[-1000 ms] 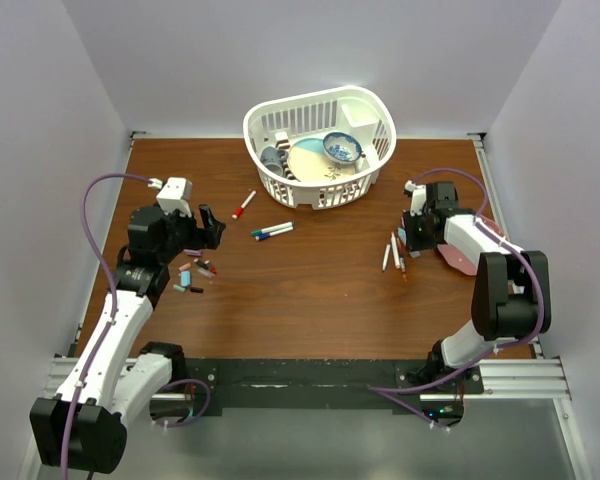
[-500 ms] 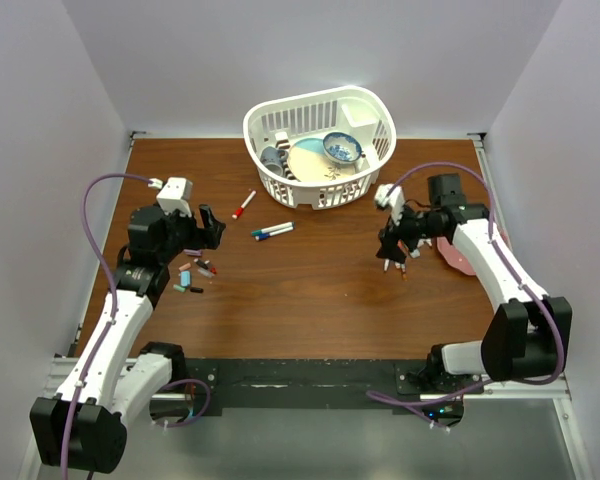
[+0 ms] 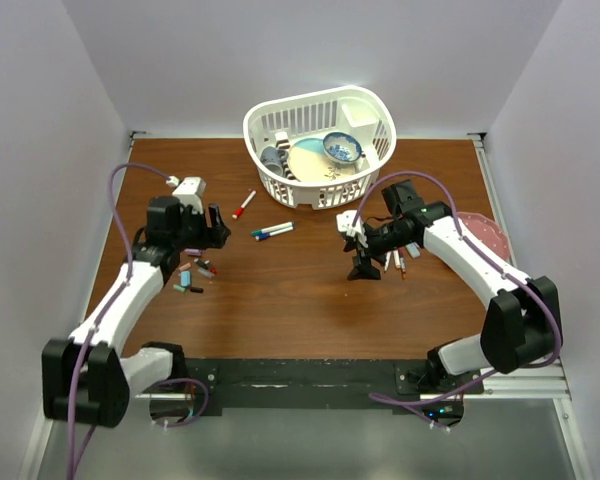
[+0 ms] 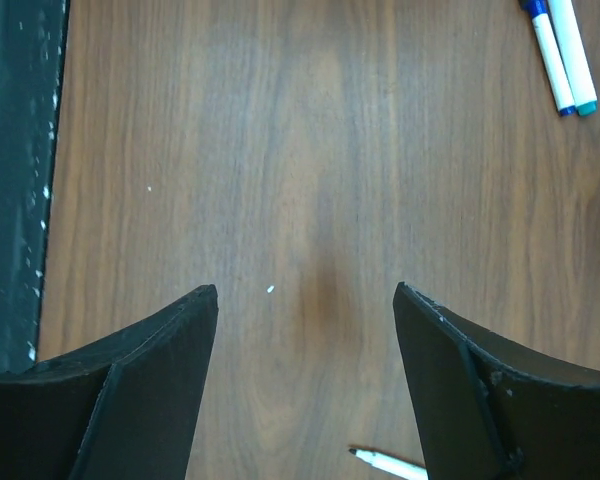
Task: Open the pen caps
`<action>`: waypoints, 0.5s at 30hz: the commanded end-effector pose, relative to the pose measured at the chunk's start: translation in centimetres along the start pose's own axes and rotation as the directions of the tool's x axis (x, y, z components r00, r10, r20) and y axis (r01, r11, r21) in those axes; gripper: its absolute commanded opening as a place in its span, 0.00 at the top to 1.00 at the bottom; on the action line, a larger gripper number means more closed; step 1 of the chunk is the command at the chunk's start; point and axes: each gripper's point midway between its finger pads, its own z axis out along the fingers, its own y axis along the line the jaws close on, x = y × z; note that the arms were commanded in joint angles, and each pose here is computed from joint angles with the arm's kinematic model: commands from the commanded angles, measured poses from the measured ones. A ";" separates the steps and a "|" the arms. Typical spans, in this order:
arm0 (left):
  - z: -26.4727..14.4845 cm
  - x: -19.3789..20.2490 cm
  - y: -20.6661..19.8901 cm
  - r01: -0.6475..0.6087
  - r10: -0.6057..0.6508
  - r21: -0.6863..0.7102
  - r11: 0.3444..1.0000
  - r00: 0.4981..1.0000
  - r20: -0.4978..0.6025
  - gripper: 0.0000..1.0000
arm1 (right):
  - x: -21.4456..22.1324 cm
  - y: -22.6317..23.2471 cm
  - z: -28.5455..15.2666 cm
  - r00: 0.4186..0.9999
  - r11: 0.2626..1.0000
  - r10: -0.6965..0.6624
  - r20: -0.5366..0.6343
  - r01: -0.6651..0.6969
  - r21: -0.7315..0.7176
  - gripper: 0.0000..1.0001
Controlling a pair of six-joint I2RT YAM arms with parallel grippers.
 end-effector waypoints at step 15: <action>12.6 -1.5 4.1 -0.145 0.096 -0.123 0.982 0.937 -0.335 0.44 | -3.1 0.9 -1.1 0.993 0.998 0.051 0.106 -0.053 0.020 0.26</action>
